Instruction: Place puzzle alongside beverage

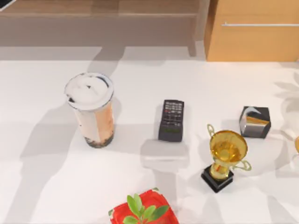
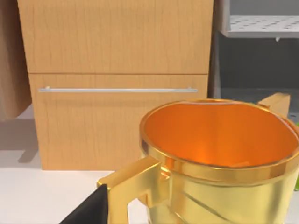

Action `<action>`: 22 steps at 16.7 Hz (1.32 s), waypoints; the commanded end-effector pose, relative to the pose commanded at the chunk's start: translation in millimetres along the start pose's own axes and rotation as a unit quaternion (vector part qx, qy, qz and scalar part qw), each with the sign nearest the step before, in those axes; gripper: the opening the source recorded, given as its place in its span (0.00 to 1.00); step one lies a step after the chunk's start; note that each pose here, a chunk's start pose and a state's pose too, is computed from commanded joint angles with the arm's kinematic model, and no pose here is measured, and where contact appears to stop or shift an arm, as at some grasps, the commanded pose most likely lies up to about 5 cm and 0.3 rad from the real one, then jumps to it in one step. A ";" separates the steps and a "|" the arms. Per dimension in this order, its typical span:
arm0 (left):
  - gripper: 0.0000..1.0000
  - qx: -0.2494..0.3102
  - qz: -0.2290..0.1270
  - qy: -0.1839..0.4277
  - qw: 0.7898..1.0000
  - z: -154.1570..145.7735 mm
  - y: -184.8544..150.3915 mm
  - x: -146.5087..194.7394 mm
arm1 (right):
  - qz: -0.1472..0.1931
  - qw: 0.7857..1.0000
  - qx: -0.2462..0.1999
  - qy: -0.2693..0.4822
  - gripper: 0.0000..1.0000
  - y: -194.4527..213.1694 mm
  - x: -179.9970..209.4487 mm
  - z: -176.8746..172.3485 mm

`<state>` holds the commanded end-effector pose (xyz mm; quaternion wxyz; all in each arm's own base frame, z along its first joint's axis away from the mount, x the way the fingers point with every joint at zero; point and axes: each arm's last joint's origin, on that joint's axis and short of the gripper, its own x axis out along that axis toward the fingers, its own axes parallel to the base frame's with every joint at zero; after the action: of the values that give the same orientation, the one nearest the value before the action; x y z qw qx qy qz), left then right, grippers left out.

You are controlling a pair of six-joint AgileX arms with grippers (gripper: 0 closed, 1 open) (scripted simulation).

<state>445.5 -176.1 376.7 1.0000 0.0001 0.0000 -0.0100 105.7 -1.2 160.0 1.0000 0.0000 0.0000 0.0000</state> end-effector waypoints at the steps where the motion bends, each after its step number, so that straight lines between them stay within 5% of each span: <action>1: 0.55 0.000 0.000 0.000 1.000 0.0 0.0 0.0 | 0.000 1.000 0.000 0.000 1.00 0.0 0.0 0.0; 8: 0.02 0.000 0.000 0.000 1.000 0.0 0.0 0.0 | 0.000 1.000 0.000 0.000 1.00 0.0 0.0 0.0; 22: 0.00 0.019 -0.003 -0.006 1.000 1.7 -4.3 -3.5 | 0.000 1.000 0.000 0.000 1.00 0.0 0.0 0.0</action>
<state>441.9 -180.4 378.4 0.9997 0.0191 -0.0059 -0.0133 105.7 -1.2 160.0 1.0000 0.0000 0.0000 0.0000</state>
